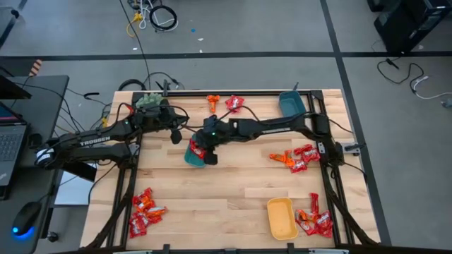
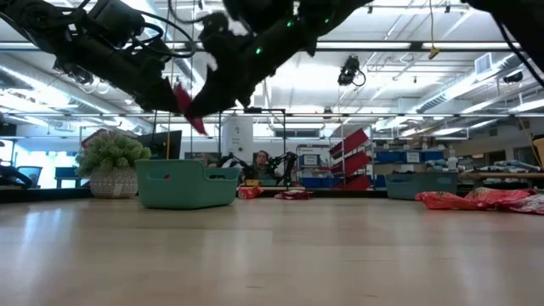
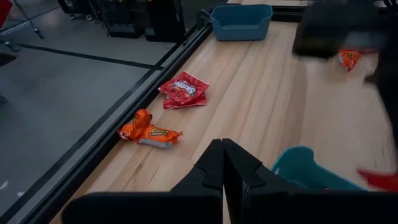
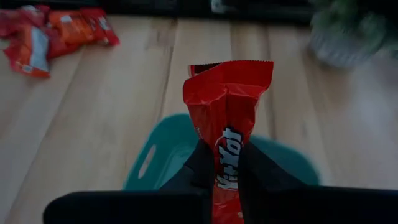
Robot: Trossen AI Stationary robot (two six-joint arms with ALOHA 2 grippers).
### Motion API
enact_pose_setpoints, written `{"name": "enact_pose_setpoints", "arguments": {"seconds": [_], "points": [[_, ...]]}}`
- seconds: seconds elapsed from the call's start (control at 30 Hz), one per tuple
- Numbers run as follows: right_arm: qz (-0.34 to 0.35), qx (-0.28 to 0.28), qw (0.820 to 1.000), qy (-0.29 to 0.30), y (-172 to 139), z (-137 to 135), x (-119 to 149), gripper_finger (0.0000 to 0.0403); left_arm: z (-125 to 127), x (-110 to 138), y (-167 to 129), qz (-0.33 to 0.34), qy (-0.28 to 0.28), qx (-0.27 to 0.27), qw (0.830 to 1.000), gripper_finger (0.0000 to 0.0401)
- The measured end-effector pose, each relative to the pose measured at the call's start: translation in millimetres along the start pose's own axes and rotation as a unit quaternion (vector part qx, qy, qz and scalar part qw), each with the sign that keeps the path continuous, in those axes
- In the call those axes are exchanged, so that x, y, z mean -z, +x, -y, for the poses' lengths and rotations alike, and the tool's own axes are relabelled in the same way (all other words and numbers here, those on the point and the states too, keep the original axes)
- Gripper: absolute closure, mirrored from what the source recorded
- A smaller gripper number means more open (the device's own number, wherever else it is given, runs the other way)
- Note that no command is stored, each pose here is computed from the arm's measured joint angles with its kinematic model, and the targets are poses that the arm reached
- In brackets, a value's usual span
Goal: Sort candy
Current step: Put the small red candy into the green bin
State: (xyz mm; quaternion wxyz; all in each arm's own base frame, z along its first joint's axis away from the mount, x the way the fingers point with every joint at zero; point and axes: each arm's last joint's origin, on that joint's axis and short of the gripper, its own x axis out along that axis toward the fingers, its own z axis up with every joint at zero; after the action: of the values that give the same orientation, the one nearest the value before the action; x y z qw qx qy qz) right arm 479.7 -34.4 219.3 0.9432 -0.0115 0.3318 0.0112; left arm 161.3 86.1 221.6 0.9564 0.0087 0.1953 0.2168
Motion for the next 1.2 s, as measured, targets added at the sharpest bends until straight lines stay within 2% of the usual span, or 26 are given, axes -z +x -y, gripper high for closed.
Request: {"name": "enact_pose_setpoints", "arguments": {"seconds": [0.37,0.53,0.7,0.93,1.03,1.13,1.2], "points": [[-0.058,-0.01,0.994,0.088,49,-1,40,0.0365,0,0,0,0.0,0.001,-0.001,1.0,0.0401],[-0.083,-0.028,0.99,0.112,54,-2,49,0.0347,0,0,0,0.0,0.001,-0.001,1.0,0.0401],[-0.088,-0.028,0.989,0.112,53,-2,49,0.0297,0,0,0,0.001,0.001,-0.001,1.0,0.0401],[-0.086,-0.029,0.991,0.102,52,-2,48,0.0189,0,0,0,-0.001,0.0,0.0,1.0,0.0401],[-0.072,-0.027,0.993,0.089,49,-2,43,0.0158,0,0,0,0.0,0.0,0.0,1.0,0.0401],[-0.053,-0.006,0.995,0.089,49,0,39,0.0167,0,0,0,0.0,-0.001,0.0,1.0,0.0401],[-0.048,0.006,0.995,0.085,52,1,40,0.0202,0,0,0,0.0,-0.001,0.0,1.0,0.0401]]}}
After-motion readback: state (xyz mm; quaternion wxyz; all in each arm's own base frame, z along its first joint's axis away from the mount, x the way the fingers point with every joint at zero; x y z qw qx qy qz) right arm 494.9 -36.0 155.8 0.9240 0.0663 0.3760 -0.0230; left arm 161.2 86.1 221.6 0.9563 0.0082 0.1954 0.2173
